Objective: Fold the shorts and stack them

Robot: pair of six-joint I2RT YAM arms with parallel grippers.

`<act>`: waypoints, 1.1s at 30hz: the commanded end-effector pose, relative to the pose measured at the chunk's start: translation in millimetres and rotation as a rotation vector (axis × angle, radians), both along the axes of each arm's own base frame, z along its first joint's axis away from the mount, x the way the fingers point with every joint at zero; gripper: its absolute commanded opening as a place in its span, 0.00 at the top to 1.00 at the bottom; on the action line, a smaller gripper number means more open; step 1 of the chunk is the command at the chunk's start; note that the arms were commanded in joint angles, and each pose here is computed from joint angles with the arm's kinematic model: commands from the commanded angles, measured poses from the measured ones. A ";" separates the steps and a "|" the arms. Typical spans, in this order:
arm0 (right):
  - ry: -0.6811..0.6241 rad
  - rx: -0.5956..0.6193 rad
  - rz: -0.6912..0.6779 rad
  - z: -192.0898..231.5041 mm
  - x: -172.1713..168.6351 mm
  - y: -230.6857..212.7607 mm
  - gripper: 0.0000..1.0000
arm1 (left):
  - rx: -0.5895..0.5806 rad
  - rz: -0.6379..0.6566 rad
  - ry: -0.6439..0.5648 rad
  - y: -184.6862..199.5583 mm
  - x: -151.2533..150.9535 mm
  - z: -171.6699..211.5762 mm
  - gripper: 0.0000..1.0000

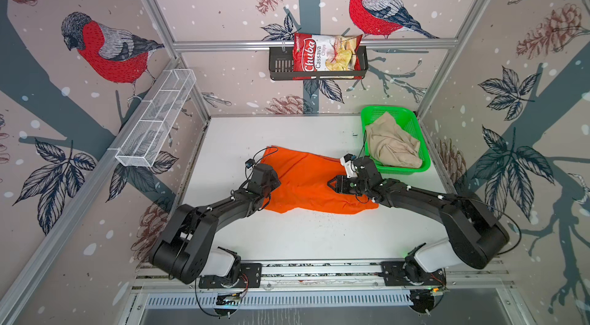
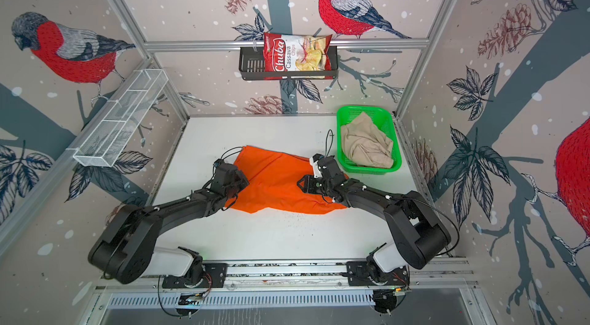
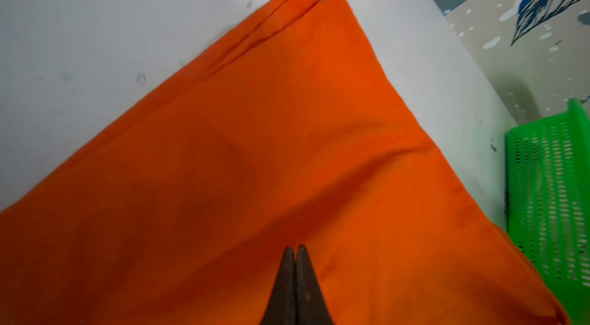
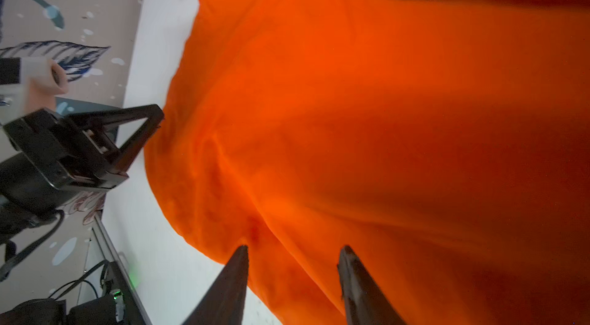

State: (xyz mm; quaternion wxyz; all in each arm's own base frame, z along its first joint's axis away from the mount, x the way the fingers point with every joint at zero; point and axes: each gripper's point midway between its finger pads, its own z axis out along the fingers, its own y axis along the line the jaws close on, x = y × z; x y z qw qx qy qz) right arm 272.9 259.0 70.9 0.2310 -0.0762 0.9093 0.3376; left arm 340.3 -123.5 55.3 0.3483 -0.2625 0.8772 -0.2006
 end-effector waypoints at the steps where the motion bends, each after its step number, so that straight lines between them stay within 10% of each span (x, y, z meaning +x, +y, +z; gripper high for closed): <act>1: 0.019 -0.035 -0.061 -18.6 -5.0 -16.3 0.56 | 0.036 0.075 0.030 13.8 0.8 -11.3 1.00; 11: 0.161 -0.185 -0.058 -81.6 -62.1 -50.5 0.58 | 0.059 0.209 0.182 73.5 -29.5 -59.0 1.00; 18: 0.091 -0.098 0.056 -55.2 -49.2 22.1 0.54 | 0.104 0.251 0.115 86.8 -25.2 -24.2 1.00; 25: -0.060 0.084 0.164 32.6 -13.1 102.1 0.46 | 0.100 -0.015 -0.154 48.1 -4.5 66.2 0.80; 33: -0.131 0.111 -0.021 84.0 21.9 9.5 0.43 | 0.160 -0.504 -0.388 -63.0 -4.1 116.9 0.46</act>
